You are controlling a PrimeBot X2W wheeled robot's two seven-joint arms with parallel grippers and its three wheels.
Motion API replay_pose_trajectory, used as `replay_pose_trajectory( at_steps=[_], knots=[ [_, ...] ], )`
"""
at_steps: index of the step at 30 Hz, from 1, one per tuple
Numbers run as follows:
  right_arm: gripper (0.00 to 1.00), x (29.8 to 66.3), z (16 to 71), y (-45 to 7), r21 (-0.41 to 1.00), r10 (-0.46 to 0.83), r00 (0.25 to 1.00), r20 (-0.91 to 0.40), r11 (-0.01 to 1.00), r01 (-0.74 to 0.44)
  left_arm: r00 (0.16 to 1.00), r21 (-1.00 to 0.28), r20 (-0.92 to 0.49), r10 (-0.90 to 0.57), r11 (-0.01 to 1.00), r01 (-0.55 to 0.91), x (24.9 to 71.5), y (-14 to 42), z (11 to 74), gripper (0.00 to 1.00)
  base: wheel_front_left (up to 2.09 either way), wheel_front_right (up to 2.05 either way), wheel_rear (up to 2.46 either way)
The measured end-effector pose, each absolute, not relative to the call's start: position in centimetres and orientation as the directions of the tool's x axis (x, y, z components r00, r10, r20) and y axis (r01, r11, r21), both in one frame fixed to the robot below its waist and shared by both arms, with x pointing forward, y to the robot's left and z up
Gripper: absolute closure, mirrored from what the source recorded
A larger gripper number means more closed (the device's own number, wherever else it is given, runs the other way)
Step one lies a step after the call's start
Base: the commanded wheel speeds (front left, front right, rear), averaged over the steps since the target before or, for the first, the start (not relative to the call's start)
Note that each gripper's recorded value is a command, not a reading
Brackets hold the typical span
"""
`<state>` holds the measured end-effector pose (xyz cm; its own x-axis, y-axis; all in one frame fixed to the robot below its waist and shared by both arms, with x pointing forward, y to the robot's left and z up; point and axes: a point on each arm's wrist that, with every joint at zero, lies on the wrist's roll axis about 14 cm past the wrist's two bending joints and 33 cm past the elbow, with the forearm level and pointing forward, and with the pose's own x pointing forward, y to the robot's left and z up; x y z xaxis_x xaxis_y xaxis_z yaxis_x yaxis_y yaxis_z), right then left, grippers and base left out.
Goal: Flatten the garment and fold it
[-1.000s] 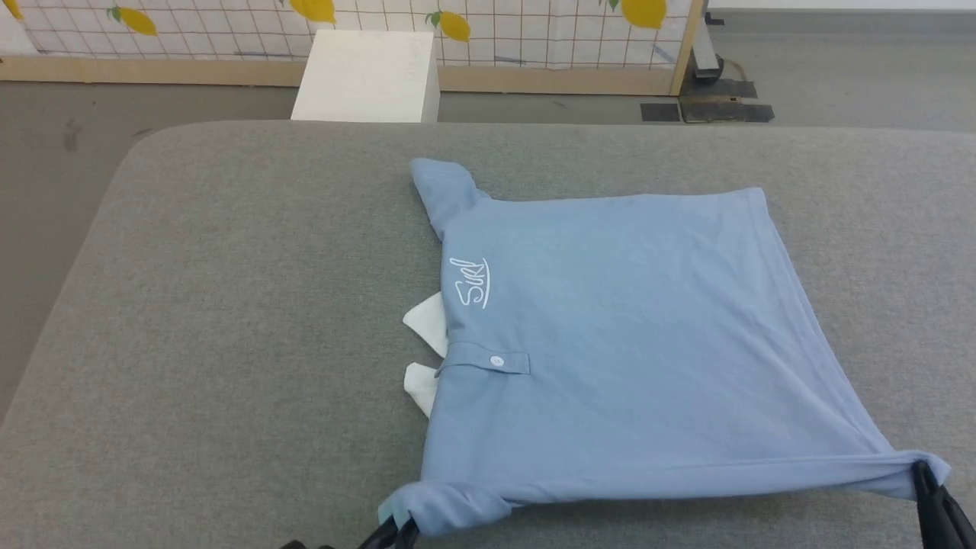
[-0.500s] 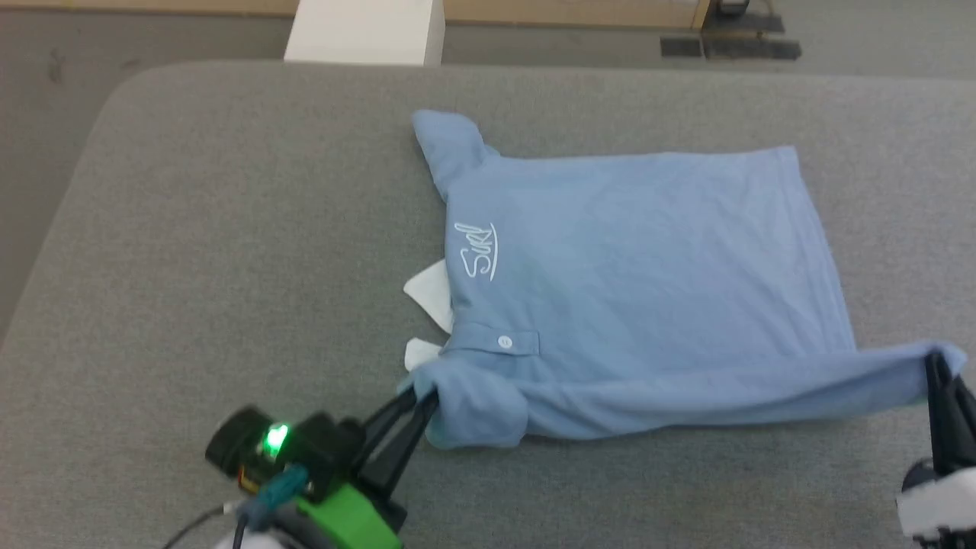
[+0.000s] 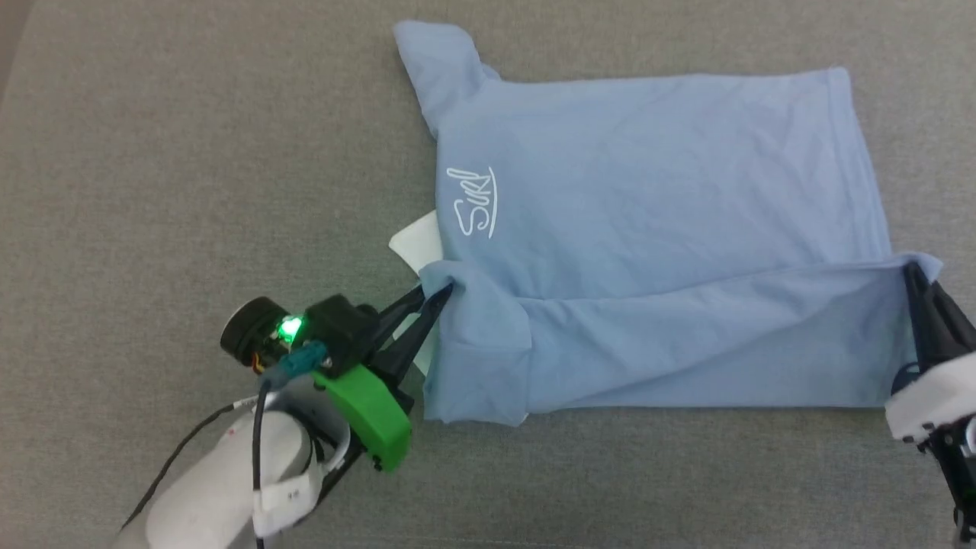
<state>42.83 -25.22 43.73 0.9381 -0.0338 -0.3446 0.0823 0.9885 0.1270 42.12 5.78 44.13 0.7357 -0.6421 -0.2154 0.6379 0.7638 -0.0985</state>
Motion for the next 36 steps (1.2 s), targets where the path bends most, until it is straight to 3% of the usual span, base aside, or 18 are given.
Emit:
replay_pose_trajectory(
  at_steps=[7, 11, 12, 13, 14, 27, 31, 36],
  knots=[
    [1.0, 43.2, 38.6, -24.3, 0.086, 0.018, 0.844, -0.536, 0.996, 0.034, 0.695, -0.177, -0.335, -0.636, 0.767, 0.616, 42.8, 6.0, 39.7, 1.0, 0.0, 0.0, 0.0],
    [1.0, 43.5, 37.7, -24.6, 0.078, 0.012, 0.823, -0.568, 0.996, 0.039, 0.691, -0.199, -0.353, -0.631, 0.772, 0.603, 43.2, 6.0, 38.8, 1.0, 0.0, 0.0, 0.0],
    [0.07, 43.8, 37.5, -24.8, 0.082, 0.007, 0.82, -0.572, 0.995, 0.049, 0.702, -0.212, -0.349, -0.621, 0.782, 0.587, 43.6, 6.0, 38.7, 0.55, 0.0, 0.0, 0.0],
    [0.0, 44.0, 37.5, -24.8, 0.082, 0.007, 0.821, -0.571, 0.995, 0.049, 0.711, -0.214, -0.341, -0.615, 0.787, 0.579, 43.7, 6.1, 38.8, 0.1, 0.0, 0.0, 0.0],
    [0.0, 44.1, 37.6, -24.8, 0.083, 0.006, 0.823, -0.568, 0.995, 0.05, 0.719, -0.218, -0.336, -0.608, 0.793, 0.569, 43.9, 6.2, 38.8, 0.0, 0.0, 0.0, 0.0],
    [0.0, 43.6, 43.0, -25.5, 0.131, -0.029, 0.9, -0.434, 0.987, 0.095, 0.825, -0.268, -0.246, -0.509, 0.853, 0.447, 42.7, 8.3, 42.4, 0.0, 0.0, 0.0, 0.0],
    [0.0, 42.4, 45.9, -26.4, 0.133, -0.082, 0.933, -0.351, 0.982, 0.137, 0.894, -0.235, -0.194, -0.403, 0.904, 0.357, 41.4, 10.9, 44.6, 0.0, 0.0, 0.0, 0.0],
    [0.0, 41.3, 50.6, -27.7, 0.125, -0.17, 0.973, -0.157, 0.974, 0.191, 0.971, -0.174, -0.038, -0.235, 0.959, 0.225, 40.4, 13.8, 49.4, 0.0, 0.0, 0.0, 0.0]
  ],
)
